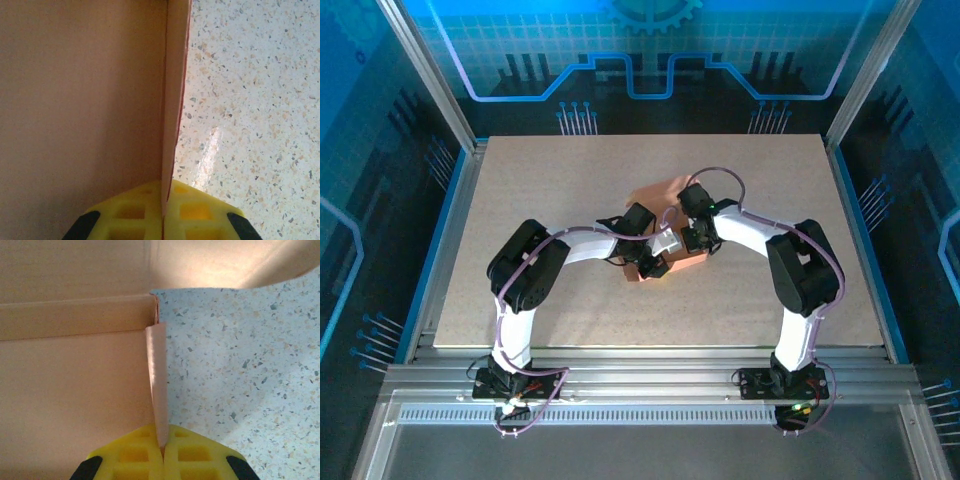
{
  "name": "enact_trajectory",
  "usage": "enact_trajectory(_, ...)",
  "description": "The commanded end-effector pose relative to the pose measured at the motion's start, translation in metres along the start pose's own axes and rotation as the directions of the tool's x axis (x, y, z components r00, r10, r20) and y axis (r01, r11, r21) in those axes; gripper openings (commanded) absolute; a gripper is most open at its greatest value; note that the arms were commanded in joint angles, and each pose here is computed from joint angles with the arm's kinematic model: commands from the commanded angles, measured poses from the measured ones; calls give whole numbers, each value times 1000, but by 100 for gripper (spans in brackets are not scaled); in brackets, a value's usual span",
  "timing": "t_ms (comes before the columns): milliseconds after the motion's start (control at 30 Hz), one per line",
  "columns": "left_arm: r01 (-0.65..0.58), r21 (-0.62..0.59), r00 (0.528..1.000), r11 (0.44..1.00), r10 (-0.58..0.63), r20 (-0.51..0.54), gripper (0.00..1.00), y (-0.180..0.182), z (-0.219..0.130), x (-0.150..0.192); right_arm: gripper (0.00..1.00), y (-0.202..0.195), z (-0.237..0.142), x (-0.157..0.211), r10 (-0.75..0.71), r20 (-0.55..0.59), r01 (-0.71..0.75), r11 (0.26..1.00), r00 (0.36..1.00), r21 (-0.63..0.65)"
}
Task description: Fold the paper box
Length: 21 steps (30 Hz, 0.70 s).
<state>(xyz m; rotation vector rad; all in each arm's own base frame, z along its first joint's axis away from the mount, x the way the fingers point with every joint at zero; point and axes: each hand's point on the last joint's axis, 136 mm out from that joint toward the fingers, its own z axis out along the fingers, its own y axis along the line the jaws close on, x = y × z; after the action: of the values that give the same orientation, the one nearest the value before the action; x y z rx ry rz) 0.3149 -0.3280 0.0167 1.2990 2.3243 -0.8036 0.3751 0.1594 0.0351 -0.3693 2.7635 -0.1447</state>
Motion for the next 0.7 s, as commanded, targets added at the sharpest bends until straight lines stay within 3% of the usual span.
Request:
enact_trajectory(0,107,-7,975,994,-106,-194,0,3,19,62,0,3,22,39,-39,-158,51,996,987,73)
enact_trajectory(200,143,2,975,990,-141,-171,0,8,14,61,0,10,26,64,-43,-236,95,972,971,213)
enact_trajectory(467,215,39,970,976,-209,-121,0,15,3,57,0,11,26,74,-72,-231,166,893,970,419)
enact_trajectory(533,213,43,971,976,-207,-120,8,14,3,56,0,18,27,71,-65,-214,144,914,975,380)
enact_trajectory(600,212,39,971,976,-206,-118,29,14,3,56,0,22,26,67,-25,-187,84,945,982,316)
enact_trajectory(667,208,32,973,978,-204,-107,42,14,0,54,0,21,23,61,11,-157,33,961,988,275)
